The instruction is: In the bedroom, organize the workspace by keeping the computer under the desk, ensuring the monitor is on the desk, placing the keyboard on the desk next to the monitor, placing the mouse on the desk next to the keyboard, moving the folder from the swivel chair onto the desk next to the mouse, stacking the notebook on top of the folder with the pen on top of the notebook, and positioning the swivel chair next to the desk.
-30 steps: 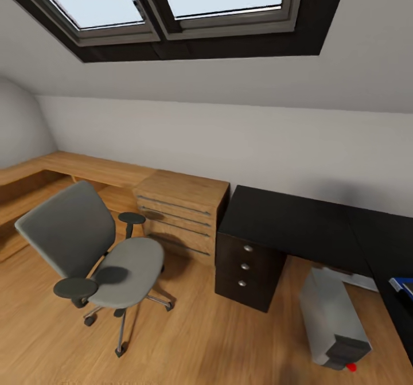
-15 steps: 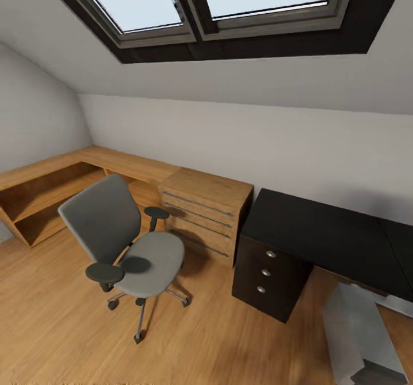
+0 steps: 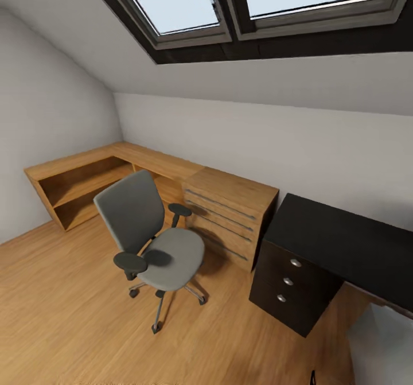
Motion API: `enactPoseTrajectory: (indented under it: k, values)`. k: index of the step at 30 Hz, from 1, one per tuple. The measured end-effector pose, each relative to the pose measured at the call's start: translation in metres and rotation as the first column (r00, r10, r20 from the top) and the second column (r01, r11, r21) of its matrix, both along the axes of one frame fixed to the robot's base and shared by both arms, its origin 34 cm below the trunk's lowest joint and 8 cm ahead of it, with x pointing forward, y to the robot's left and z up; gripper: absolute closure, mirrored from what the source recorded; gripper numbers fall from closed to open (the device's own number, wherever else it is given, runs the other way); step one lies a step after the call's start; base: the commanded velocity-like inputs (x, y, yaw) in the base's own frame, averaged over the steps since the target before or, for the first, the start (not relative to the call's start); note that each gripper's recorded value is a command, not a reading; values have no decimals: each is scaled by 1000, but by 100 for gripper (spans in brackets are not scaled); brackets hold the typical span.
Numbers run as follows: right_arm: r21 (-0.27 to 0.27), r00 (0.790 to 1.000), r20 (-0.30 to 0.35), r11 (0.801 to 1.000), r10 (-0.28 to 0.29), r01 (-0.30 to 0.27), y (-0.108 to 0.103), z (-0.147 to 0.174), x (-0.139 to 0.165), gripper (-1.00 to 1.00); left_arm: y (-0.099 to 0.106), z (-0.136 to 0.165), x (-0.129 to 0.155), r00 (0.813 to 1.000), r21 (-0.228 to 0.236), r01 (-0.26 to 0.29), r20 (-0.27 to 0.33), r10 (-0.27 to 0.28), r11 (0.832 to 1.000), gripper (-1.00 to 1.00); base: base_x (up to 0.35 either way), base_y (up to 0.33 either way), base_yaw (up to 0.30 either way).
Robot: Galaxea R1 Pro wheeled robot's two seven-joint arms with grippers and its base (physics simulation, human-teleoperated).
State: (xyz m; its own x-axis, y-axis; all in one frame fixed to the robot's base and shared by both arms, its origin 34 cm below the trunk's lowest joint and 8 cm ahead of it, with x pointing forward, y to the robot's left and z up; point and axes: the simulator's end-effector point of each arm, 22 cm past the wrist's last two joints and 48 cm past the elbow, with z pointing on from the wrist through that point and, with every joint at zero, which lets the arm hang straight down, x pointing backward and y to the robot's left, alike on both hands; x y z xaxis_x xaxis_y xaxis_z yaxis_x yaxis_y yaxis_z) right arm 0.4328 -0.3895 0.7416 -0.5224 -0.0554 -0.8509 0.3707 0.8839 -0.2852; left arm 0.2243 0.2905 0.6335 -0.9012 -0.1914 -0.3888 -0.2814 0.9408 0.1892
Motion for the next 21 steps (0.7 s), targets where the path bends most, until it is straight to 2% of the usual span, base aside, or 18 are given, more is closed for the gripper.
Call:
enactPoseTrajectory:
  k: [9,15,21]
  values:
    - [-14,1000,-18,1000,-9,9,-9,-2,-7,-100,6,0,0,1000,9,-1,0,1,1000,-100,0,0,286]
    - [-40,1000,-25,999,-15,14,-28,0,-10,-100,7,0,-1,1000,10,-1,-2,1,1000,-100,0,0,286]
    - [-40,1000,-30,999,-4,3,-31,-1,-10,-100,10,0,-2,1000,13,0,-5,1,1000,-100,0,0,286]
